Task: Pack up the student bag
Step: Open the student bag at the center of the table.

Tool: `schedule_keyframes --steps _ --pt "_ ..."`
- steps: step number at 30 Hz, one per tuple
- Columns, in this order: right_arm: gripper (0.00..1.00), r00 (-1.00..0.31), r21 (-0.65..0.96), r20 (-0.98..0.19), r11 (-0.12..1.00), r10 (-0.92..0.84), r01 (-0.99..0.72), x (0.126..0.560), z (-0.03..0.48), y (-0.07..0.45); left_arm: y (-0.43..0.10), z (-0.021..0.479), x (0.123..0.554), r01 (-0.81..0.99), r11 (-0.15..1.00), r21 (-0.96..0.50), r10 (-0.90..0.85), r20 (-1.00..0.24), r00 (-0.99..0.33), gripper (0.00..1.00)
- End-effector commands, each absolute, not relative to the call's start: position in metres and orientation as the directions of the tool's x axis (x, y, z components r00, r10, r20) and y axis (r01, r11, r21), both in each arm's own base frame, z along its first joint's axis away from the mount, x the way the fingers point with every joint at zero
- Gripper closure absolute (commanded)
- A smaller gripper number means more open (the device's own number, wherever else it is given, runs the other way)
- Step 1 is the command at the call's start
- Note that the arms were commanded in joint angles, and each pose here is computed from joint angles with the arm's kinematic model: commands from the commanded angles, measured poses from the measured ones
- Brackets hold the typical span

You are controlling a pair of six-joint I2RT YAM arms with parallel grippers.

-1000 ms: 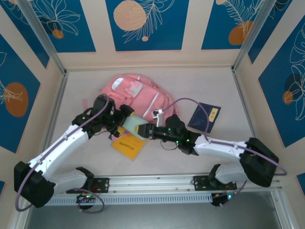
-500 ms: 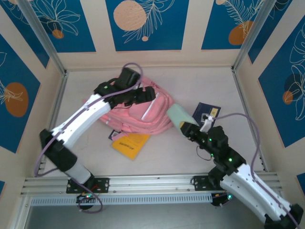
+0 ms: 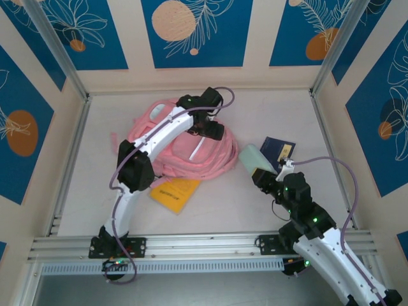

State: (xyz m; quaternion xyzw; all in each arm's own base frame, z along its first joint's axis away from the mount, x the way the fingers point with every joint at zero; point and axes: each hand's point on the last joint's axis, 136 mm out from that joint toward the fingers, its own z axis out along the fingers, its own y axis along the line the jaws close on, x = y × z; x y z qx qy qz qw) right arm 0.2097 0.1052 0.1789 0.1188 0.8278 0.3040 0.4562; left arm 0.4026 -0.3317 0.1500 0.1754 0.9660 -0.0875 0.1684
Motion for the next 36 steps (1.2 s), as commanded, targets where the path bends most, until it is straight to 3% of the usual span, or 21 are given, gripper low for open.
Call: schedule_keyframes --steps 1,8,16,19,21,22,29,36 --pt "0.64 -0.509 0.588 -0.73 0.798 0.456 -0.13 0.212 0.201 0.103 -0.337 0.151 0.396 0.395 0.898 -0.194 0.324 -0.318 -0.891 0.23" --pt "0.65 -0.513 0.588 -0.729 0.799 0.454 -0.128 0.22 0.194 0.103 -0.35 0.139 0.381 0.386 0.87 -0.307 0.306 -0.278 -0.91 0.49" --pt "0.65 -0.525 0.615 -0.711 0.775 0.468 -0.144 0.226 0.197 0.107 -0.334 0.114 0.381 0.341 0.898 -0.279 0.284 -0.227 -0.932 0.51" --pt "0.65 -0.527 0.618 -0.708 0.773 0.47 -0.141 0.227 0.195 0.107 -0.334 0.118 0.382 0.345 0.89 -0.297 0.282 -0.235 -0.93 0.73" --pt "0.66 -0.525 0.62 -0.708 0.772 0.473 -0.14 0.228 0.195 0.106 -0.332 0.126 0.385 0.341 0.888 -0.308 0.272 -0.247 -0.93 0.95" --pt "0.66 -0.523 0.618 -0.711 0.772 0.47 -0.146 0.228 0.195 0.107 -0.331 0.131 0.386 0.338 0.887 -0.314 0.264 -0.255 -0.93 1.0" --pt "0.67 -0.526 0.632 -0.695 0.765 0.49 -0.123 0.232 0.195 0.105 -0.311 0.212 0.393 0.319 0.849 -0.421 0.164 -0.364 -0.917 1.0" --pt "0.67 -0.654 0.788 -0.506 0.61 0.562 -0.084 0.251 0.194 0.129 -0.296 0.255 0.378 0.346 0.807 -0.479 0.152 -0.398 -0.905 1.0"
